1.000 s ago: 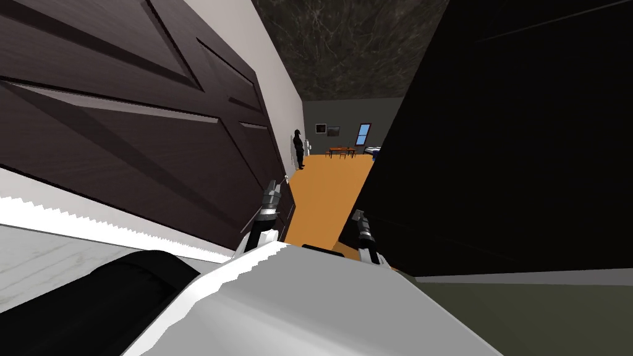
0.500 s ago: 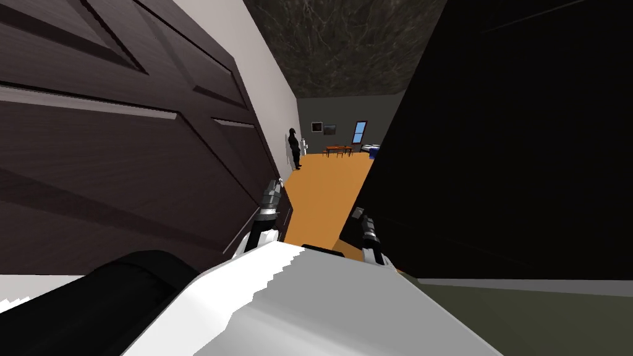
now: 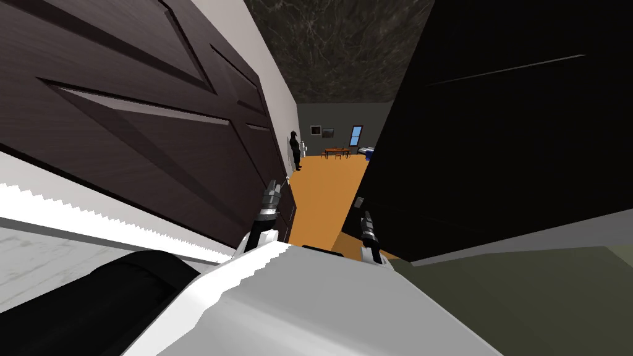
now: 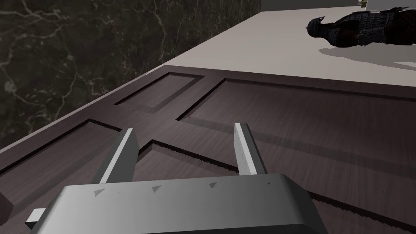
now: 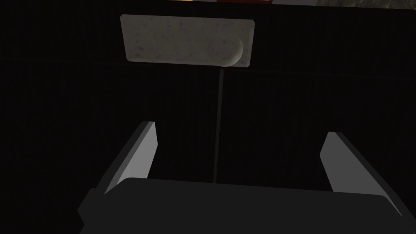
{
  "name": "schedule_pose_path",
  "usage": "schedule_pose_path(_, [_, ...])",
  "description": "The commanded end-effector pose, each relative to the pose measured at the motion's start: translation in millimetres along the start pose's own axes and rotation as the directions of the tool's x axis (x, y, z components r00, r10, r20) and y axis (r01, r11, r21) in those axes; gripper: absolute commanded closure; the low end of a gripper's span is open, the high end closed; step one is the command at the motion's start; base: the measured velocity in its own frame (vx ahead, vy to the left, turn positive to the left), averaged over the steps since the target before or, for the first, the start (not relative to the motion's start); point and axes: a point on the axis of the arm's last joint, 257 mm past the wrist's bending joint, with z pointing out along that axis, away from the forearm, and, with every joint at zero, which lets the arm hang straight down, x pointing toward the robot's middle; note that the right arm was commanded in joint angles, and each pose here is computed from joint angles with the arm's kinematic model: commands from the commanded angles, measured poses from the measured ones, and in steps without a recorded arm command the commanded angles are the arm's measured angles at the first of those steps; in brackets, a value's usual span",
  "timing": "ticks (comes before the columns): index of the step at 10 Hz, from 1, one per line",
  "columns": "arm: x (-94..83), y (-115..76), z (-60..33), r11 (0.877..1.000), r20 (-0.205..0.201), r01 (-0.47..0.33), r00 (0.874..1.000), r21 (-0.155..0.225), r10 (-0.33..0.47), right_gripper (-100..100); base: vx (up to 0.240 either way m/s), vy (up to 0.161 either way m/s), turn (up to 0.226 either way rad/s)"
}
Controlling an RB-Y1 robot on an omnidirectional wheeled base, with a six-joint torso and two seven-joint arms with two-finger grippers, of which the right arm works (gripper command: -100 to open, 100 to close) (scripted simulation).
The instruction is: Push the door open
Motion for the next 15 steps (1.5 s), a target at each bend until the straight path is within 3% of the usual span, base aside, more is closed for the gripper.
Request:
schedule_pose_path(1, [0.0, 0.0, 0.0, 1.0, 0.0, 0.0, 1.0, 0.0, 0.0, -100, -0.111, 0.071, -0.018])
schedule_pose_path(6, [-12.8, 1.3, -3.9, 1.0, 0.016, 0.014, 1.0, -0.01, -0.014, -100, 0.184, -0.037, 0.026])
schedule_pose_path(11, [-12.8, -0.4, -9.2, 1.0, 0.026, 0.007, 1.0, -0.015, -0.007, -100, 0.202, -0.047, 0.027])
schedule_pose_path(12, [-12.8, -0.4, -9.2, 1.0, 0.026, 0.007, 1.0, -0.015, -0.007, 100, -0.021, 0.006, 0.006])
schedule_pose_path(15, [-12.8, -0.4, -9.2, 1.0, 0.026, 0.007, 1.0, -0.015, -0.007, 100, -0.023, 0.003, 0.004])
